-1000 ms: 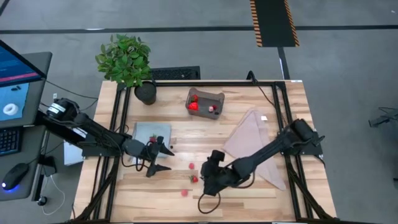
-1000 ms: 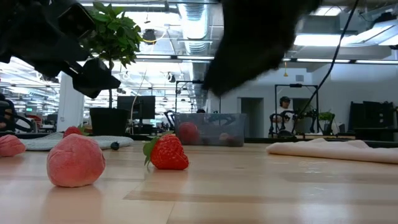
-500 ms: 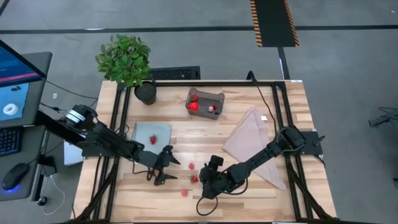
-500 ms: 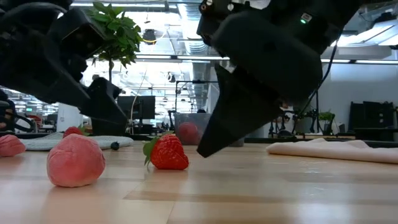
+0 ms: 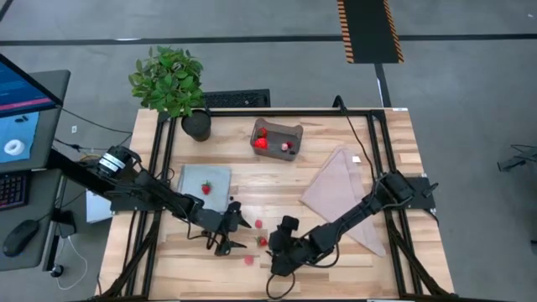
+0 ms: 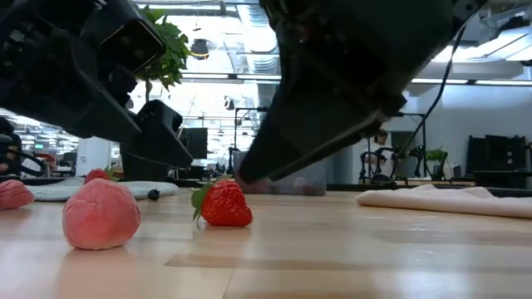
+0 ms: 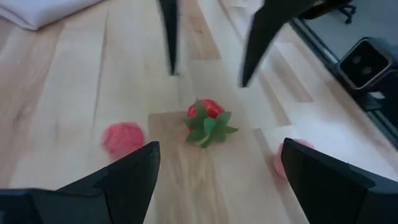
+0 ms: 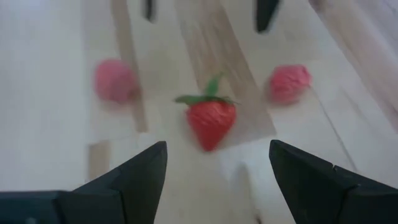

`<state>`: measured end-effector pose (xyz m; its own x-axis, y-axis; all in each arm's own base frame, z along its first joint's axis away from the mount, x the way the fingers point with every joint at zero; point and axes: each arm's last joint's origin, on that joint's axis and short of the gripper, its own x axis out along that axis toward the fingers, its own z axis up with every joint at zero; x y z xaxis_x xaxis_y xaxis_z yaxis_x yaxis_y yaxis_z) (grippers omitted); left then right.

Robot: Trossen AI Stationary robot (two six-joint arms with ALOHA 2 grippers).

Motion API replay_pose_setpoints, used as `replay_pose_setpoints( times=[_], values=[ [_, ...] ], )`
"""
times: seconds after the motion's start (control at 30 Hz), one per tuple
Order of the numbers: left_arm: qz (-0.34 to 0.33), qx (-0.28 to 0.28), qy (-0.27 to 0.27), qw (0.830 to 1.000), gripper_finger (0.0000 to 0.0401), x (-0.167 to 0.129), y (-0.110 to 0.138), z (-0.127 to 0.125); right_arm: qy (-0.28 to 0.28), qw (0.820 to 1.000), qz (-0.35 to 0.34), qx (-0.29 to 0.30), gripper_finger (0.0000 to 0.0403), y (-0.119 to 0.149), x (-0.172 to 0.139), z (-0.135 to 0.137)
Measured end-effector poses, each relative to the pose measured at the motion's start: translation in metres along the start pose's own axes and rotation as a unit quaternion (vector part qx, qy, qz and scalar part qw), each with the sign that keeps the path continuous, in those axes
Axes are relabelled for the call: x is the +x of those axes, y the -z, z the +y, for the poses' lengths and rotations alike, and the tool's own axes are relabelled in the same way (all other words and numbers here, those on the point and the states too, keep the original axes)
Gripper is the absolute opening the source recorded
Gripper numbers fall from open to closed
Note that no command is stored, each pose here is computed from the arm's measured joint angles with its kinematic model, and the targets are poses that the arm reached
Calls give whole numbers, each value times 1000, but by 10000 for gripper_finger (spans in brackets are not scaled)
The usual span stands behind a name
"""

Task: Pick and placing Produce into tupperware
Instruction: Put the strawberry into the black bin

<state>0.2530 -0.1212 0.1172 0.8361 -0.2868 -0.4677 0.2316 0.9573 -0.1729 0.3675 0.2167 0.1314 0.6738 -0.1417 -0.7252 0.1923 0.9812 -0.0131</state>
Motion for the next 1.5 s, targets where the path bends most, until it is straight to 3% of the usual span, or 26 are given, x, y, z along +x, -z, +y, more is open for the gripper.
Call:
replay_pose_setpoints(
  times=[0.17,0.63,1.27,1.5],
  values=[
    [5,8,-31,999,322,0,2,3,9,1000,9,2,306,7,10,-1],
    [17,-1,-21,1000,319,0,4,2,8,1000,12,12,286,16,30,0],
    [15,-6,-18,1000,162,1,1,2,-2,1000,5,14,276,15,32,1],
    [21,-7,-14,1000,136,2,0,1,-7,1000,3,16,276,14,32,2]
  ],
)
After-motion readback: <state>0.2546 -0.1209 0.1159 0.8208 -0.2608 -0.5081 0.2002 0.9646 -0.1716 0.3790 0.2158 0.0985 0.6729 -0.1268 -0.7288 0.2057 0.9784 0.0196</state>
